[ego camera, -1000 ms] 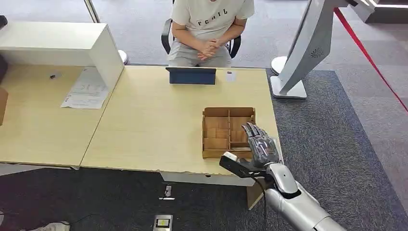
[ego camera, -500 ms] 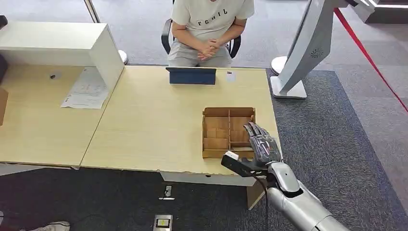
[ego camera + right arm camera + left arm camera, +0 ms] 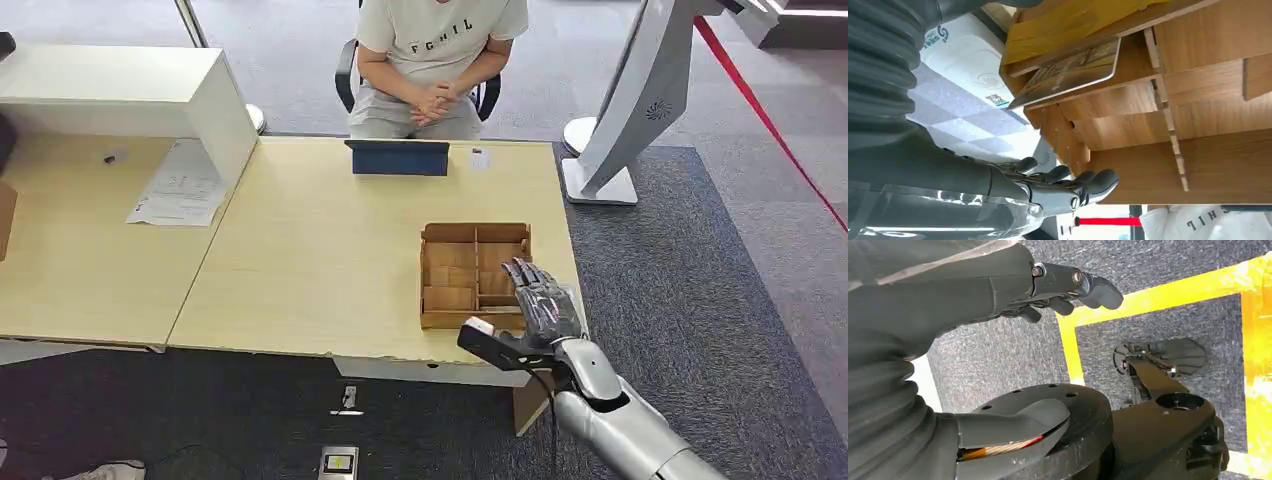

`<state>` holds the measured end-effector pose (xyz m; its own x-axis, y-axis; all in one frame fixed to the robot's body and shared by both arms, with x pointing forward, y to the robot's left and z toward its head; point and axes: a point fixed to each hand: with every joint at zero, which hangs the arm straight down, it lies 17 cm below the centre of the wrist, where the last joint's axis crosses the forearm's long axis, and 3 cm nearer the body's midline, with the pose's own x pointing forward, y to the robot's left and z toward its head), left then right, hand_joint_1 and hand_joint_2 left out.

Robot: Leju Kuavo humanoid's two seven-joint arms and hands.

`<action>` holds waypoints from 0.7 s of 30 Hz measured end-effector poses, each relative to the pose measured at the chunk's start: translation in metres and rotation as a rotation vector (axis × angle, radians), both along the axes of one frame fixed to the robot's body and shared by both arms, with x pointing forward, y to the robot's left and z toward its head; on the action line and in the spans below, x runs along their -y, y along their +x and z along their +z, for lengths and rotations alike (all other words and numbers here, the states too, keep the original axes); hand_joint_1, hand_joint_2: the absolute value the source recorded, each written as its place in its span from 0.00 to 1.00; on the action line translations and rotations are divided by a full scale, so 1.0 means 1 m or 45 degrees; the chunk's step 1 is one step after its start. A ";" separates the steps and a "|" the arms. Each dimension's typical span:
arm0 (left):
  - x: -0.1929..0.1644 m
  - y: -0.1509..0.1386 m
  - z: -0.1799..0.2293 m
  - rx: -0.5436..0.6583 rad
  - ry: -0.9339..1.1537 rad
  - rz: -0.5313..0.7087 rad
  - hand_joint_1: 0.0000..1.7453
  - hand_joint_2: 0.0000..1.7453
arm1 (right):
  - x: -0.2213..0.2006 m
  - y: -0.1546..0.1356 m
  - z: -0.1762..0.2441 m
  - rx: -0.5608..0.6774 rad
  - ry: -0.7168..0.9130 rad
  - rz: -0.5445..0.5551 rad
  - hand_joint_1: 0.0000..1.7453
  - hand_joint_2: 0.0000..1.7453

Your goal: Pass the card to the sensor for recognition and then transmit it.

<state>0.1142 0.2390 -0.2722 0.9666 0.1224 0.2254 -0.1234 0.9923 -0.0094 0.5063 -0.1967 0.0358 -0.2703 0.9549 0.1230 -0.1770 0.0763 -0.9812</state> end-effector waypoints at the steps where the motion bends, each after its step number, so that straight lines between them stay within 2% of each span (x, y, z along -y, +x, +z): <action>1: 0.000 0.000 0.000 0.000 0.000 -0.001 0.00 1.00 | -0.001 0.000 0.001 0.000 0.003 -0.002 0.00 1.00; 21: 0.000 -0.001 0.000 0.001 0.001 -0.009 0.00 1.00 | -0.003 -0.002 0.004 0.021 -0.017 0.020 0.00 1.00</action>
<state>0.1134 0.2390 -0.2723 0.9673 0.1150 0.2262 -0.1161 0.9932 -0.0085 0.5039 -0.1938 0.0398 -0.2873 0.9520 0.1057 -0.1622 0.0604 -0.9849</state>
